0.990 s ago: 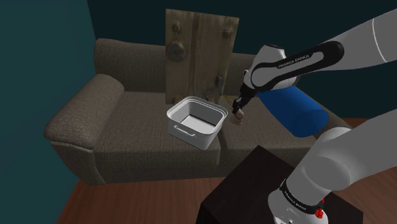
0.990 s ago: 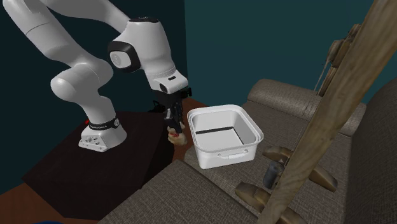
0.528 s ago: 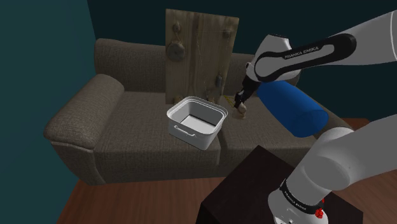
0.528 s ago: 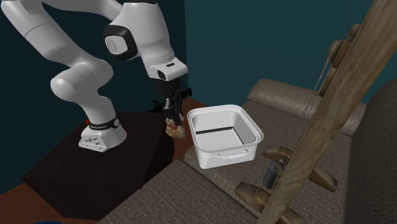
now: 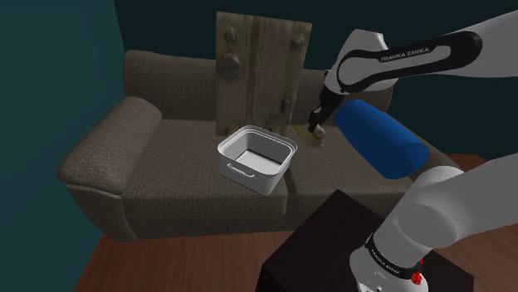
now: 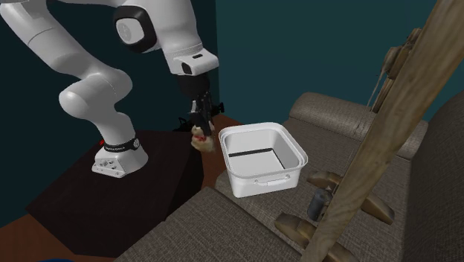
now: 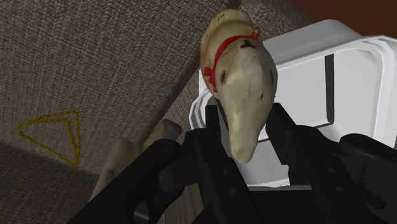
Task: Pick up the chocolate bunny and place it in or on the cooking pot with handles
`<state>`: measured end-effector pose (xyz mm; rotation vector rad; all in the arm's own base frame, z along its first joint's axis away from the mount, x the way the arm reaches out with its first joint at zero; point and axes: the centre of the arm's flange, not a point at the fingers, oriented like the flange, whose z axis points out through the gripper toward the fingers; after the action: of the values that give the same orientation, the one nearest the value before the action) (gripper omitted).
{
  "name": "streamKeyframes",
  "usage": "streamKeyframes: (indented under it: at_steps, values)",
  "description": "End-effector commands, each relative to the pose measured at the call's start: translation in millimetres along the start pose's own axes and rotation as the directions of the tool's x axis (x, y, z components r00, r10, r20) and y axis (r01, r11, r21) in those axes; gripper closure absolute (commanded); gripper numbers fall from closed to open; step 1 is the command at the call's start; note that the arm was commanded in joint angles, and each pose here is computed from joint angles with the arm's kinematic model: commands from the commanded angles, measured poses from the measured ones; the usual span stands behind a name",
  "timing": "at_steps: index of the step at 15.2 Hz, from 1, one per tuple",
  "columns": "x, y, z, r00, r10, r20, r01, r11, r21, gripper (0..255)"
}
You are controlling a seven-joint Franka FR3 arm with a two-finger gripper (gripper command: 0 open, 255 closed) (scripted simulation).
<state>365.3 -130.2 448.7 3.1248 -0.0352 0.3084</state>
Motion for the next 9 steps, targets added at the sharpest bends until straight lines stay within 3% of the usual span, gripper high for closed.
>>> streamKeyframes:
  at_steps: [1, 9]
  values:
    - [11.0, -8.4, -4.5, 1.000, 0.000, 0.000, 0.000, 1.000, 0.000, 255]
    - [96.2, -70.6, 0.2, 1.000, 0.000, 0.000, 0.000, 1.000, 0.000, 255]
